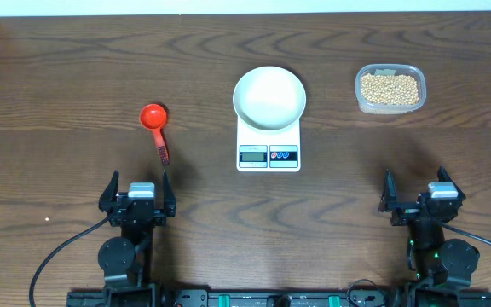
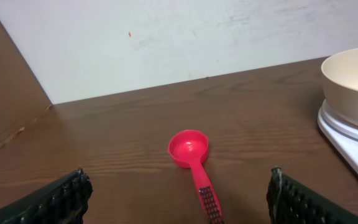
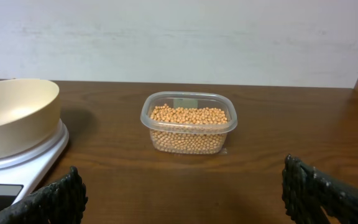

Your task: Scoop item into bowl and weigh 50g on scale

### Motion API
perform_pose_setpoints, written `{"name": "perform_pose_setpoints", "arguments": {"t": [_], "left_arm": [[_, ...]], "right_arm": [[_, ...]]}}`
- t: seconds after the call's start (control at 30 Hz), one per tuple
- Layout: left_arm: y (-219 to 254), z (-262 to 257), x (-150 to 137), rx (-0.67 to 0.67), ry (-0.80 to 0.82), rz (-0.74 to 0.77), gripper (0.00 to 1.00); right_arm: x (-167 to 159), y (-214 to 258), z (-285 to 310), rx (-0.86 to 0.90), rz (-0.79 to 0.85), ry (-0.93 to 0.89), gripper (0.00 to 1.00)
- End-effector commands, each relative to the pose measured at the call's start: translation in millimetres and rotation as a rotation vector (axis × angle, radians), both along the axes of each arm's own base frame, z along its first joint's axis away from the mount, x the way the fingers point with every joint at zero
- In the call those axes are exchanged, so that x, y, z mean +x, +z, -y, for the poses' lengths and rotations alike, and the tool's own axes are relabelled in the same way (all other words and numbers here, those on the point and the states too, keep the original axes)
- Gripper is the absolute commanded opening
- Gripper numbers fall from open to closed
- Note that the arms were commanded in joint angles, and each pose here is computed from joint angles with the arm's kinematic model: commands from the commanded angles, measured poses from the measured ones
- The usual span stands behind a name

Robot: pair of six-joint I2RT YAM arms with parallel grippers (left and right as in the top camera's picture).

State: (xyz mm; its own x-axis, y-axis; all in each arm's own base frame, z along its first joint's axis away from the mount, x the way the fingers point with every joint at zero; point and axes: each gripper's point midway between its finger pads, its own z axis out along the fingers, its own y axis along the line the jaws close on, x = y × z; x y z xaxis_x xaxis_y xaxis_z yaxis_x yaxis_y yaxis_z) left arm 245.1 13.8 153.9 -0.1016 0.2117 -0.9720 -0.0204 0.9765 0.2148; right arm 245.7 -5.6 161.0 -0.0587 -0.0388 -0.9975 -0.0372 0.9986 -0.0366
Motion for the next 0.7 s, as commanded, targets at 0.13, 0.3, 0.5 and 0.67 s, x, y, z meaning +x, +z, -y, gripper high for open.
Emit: {"name": "perform_pose_setpoints", "arguments": {"t": [0.13, 0.3, 0.5, 0.67], "left_arm": [[3.6, 4.2, 1.0, 0.006, -0.024, 0.025, 0.92], [12.1, 4.1, 1.3, -0.005, -0.023, 0.058, 0.92], [18.8, 4.0, 4.0, -0.103, -0.015, 0.029, 0.93], [29.8, 3.1, 14.1, -0.109, -0.011, -0.042, 0.93]], "right_arm": [[0.1, -1.8, -3.2, -0.005, -0.004, 0.014, 0.99], [0.1, -1.8, -3.2, -0.005, -0.004, 0.013, 0.99], [0.1, -1.8, -3.2, -0.005, -0.004, 0.013, 0.99], [0.1, -1.8, -3.2, -0.005, -0.004, 0.013, 0.99]]}}
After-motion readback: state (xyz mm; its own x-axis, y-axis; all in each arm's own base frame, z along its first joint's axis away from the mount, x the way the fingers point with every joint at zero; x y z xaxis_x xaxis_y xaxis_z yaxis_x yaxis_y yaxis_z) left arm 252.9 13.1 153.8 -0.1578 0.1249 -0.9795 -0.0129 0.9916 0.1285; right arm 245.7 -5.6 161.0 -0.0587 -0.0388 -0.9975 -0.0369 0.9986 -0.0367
